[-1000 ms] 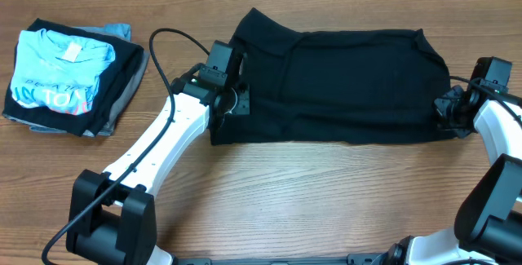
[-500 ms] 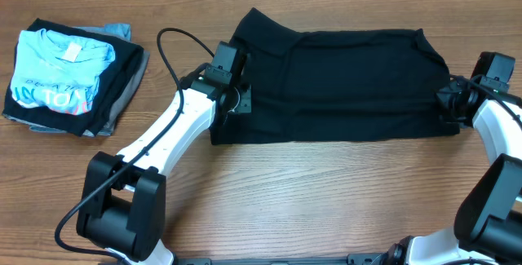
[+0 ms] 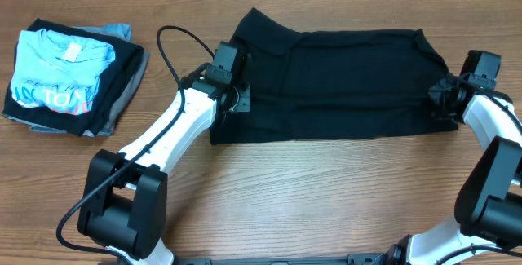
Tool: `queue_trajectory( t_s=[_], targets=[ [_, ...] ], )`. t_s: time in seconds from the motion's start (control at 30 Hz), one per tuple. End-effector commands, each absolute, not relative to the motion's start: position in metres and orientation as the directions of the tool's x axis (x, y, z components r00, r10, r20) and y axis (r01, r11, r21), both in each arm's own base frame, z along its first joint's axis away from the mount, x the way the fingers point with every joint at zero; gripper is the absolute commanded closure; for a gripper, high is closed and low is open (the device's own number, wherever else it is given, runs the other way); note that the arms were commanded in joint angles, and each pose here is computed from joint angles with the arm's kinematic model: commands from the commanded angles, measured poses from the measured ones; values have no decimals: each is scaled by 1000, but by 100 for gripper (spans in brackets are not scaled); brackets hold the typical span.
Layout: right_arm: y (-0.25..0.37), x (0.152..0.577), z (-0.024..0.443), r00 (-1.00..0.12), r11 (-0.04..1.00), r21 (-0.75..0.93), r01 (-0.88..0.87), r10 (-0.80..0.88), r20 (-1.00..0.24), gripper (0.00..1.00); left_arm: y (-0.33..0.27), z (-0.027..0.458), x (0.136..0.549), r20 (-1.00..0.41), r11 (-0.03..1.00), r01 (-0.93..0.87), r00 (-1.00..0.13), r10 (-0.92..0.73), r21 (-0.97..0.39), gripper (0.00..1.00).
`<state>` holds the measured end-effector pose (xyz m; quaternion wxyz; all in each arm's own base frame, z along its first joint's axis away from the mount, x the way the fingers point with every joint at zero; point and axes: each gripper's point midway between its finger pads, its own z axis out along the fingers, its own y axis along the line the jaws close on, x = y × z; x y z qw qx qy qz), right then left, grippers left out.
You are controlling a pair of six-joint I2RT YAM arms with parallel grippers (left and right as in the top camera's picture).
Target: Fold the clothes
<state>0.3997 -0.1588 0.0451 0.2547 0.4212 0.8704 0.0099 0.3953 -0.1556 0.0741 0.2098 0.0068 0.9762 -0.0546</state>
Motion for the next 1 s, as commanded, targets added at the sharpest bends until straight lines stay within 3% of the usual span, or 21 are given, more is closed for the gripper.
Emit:
queue_trajectory(
  t_s=[0.0,0.8,0.87,0.9,0.97],
  targets=[
    [-163,410,56,-510,661,235,712,718,-474,96,-151,78,405,-435,997,35,-901,-1,-75,96],
    [-165,417,61,-498,667,247,703,710,-498,96,-150,56,413,-428,999,27,-904,4,-46,96],
    [-165,416,60,-497,666,248,704,711,-497,89,-151,57,414,-432,998,28,-902,3,-52,94],
    [-165,416,60,-497,666,248,704,711,-497,76,-151,56,414,-431,998,29,-902,4,-52,93],
    [-166,418,61,-494,666,251,702,710,-503,61,-151,56,413,-429,998,33,-903,8,-52,88]
  ],
)
